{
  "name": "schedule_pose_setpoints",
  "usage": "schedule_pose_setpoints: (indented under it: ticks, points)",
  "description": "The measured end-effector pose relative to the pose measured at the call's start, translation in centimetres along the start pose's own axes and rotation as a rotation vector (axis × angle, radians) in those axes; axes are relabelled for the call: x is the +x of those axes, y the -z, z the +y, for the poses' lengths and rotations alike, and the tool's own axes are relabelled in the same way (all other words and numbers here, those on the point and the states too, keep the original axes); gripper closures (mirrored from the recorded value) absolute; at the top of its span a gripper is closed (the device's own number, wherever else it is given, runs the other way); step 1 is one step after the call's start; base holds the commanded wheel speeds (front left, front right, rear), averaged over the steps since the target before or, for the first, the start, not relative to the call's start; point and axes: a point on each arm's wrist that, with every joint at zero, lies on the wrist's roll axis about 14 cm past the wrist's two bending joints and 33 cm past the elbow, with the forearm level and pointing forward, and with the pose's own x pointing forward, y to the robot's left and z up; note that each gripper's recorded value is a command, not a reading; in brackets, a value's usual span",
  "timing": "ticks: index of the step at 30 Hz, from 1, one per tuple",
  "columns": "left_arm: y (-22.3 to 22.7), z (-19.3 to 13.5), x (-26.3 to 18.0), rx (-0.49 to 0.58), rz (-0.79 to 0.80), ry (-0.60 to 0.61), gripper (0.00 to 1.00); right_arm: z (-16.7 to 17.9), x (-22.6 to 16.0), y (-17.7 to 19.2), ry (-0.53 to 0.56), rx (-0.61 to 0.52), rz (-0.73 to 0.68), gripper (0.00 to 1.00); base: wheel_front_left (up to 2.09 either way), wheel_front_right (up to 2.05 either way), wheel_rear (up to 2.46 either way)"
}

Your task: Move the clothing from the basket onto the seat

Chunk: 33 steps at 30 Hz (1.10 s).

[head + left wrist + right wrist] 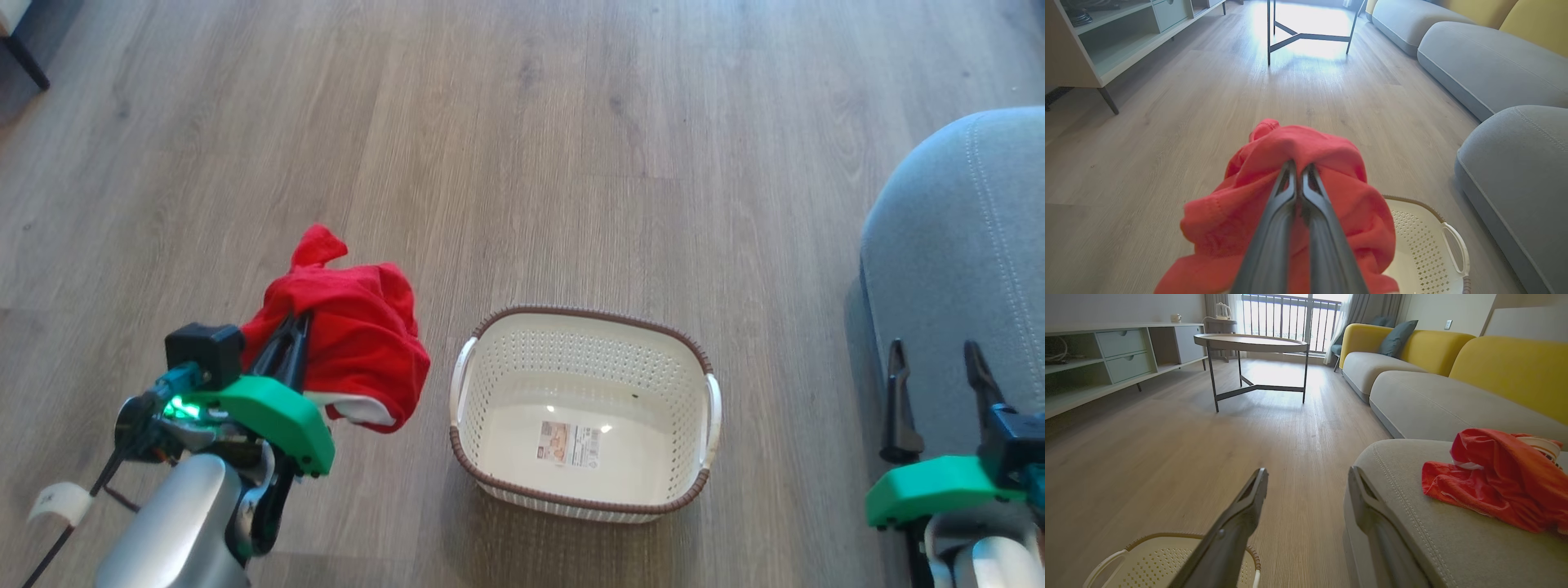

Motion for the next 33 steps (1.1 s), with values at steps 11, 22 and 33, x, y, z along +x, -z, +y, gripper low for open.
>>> schedule_pose_setpoints:
  ticks: [11, 22, 33]
  points:
    - [-1.9, -0.7, -0.6, 0.027, -0.032, 0.026, 1.00, 0.7, -0.3, 0.8, -0.052, -0.008, 0.036, 0.00, 0.00, 0.00, 0.00]
    - [-3.1, -3.3, -0.6, 0.042, -0.048, 0.111, 1.00, 8.9, 1.8, -0.8, -0.337, -0.009, 0.007, 0.00, 0.00, 0.00, 0.00]
    - [-4.5, -8.7, -0.6, 0.094, -0.055, 0.299, 1.00, 20.7, 0.9, -3.5, -0.765, -0.013, -0.034, 0.00, 0.00, 0.00, 0.00]
